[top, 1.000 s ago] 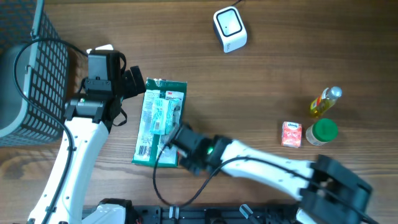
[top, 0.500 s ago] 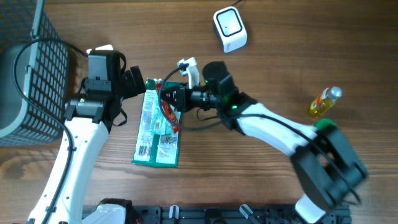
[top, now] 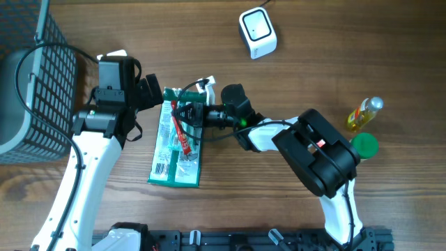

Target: Scan the item barcode

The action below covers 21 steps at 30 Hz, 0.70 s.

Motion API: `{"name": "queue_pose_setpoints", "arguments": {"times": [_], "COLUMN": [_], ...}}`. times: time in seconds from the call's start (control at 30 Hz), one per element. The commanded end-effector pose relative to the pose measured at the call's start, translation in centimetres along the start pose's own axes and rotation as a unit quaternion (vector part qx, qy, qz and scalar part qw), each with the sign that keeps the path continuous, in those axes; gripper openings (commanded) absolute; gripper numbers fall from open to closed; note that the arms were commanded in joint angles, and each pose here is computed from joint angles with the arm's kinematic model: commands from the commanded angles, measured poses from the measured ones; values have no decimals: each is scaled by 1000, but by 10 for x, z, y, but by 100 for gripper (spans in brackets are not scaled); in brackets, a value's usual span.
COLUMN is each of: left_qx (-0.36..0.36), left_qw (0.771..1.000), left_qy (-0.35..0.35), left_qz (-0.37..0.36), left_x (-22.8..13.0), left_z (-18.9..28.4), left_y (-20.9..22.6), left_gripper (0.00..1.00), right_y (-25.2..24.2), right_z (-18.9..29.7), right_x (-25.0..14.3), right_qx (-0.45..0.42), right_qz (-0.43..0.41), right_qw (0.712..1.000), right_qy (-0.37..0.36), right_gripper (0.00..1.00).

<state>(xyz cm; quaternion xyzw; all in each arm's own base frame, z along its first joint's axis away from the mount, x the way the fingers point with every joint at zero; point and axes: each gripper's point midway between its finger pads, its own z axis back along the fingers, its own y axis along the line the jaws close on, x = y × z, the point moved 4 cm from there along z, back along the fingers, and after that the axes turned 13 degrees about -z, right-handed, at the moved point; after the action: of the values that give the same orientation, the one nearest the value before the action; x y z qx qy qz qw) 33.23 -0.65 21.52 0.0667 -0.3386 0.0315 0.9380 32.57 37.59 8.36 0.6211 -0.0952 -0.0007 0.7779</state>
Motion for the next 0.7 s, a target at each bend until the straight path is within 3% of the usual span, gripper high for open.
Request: {"name": "queue_pose_setpoints", "arguments": {"times": [0.0, 0.07, 0.17, 0.33, 0.5, 0.67], "left_qx": [3, 3, 3, 3, 3, 3], "left_qw": [1000, 1000, 1000, 1000, 1000, 1000], "left_qy": [-8, -8, -8, -8, -8, -8], "left_qz": [11, 11, 11, 11, 11, 11], "left_x": [5, 5, 5, 5, 5, 5], "left_z": [3, 3, 3, 3, 3, 3], "left_y": [2, 2, 2, 2, 2, 2], "left_gripper": [100, 100, 100, 100, 100, 100], "right_y": [-9, -9, -9, 7, 27, 66], "right_z": [-3, -3, -3, 7, 44, 64], "right_x": [1, 1, 1, 13, 24, 1], "right_qx": [-12, -12, -11, -14, -163, -229], "right_qz": [14, 14, 14, 34, 107, 202], "right_qw": [1000, 1000, 1000, 999, 977, 948], "right_qy": [-9, -9, -9, -28, -89, -94], "right_gripper": [18, 20, 33, 35, 35, 31]}}
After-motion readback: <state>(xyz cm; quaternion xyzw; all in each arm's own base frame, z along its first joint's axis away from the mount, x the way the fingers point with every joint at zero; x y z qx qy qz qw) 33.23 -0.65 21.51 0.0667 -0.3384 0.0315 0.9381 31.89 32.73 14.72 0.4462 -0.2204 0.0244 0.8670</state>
